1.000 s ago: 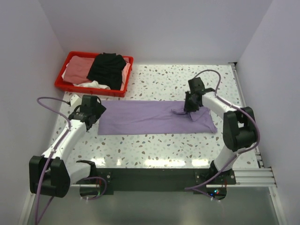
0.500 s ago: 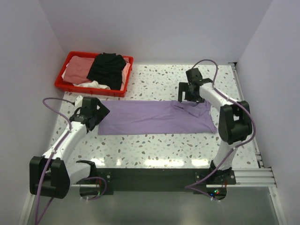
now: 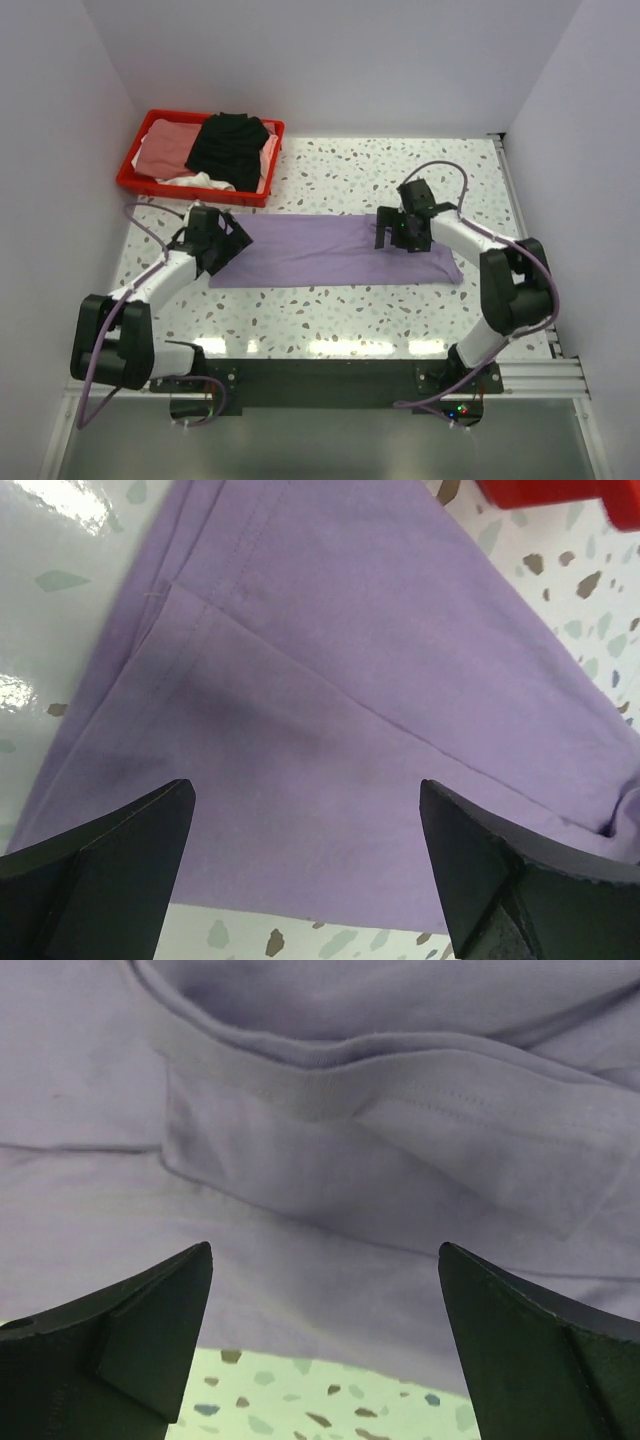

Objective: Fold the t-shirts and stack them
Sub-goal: Fold the tshirt

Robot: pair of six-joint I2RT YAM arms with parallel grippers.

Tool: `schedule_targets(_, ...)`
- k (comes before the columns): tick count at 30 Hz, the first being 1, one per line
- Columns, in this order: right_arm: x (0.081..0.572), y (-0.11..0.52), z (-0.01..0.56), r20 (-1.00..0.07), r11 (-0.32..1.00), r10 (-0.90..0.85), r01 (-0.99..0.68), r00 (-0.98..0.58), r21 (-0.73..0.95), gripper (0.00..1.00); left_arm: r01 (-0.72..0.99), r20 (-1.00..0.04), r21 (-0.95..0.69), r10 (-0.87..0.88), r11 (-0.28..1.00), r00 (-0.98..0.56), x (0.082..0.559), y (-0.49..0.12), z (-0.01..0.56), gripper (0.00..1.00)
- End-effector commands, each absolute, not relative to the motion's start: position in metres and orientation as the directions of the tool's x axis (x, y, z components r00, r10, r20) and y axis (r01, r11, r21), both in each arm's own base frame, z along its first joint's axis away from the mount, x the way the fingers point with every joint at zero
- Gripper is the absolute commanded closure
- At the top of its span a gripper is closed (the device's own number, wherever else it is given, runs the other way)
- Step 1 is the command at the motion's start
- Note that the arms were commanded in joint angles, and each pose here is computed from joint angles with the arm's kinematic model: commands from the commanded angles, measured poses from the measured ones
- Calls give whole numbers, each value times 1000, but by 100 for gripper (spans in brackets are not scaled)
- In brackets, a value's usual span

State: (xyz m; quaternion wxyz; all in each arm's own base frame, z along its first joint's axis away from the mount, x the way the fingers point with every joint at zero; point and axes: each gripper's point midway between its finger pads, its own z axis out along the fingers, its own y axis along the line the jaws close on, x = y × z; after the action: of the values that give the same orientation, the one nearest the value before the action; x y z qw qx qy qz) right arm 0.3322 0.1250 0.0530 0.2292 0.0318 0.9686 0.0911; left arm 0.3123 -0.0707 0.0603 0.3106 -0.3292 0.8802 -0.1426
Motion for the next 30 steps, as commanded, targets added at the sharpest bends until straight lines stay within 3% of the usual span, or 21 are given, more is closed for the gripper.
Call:
schedule_targets(1,364,133,51,-497,977,129,25,-858,212,1,-447,-454,-442,-624,778,-636,314,-76,44,0)
schedule_targets(8,397,107,39,-523,992,123,99,-844,73,1,-546,-421,-277,-611,790,-670,285,-53,7,0)
schedule_targets(13,445,92,59,-613,993,90,114,-785,0,1,-586,-426,-193,-605,787,-673,270,-38,-3,0)
schedule_targets(20,498,88,99,-669,996,60,88,-741,-8,1,-580,-438,-199,-601,790,-669,267,-37,7,0)
schedule_targets(26,448,99,133,-668,983,179,107,-722,148,1,-519,-496,-321,-608,792,-620,287,-49,51,0)
schedule_targets(29,393,101,119,-597,960,266,151,-757,235,1,-476,-554,-380,-608,793,-569,308,-52,84,0)
schedule_targets(30,365,96,91,-535,956,282,185,-796,228,1,-469,-573,-383,-603,796,-555,313,-51,90,0)
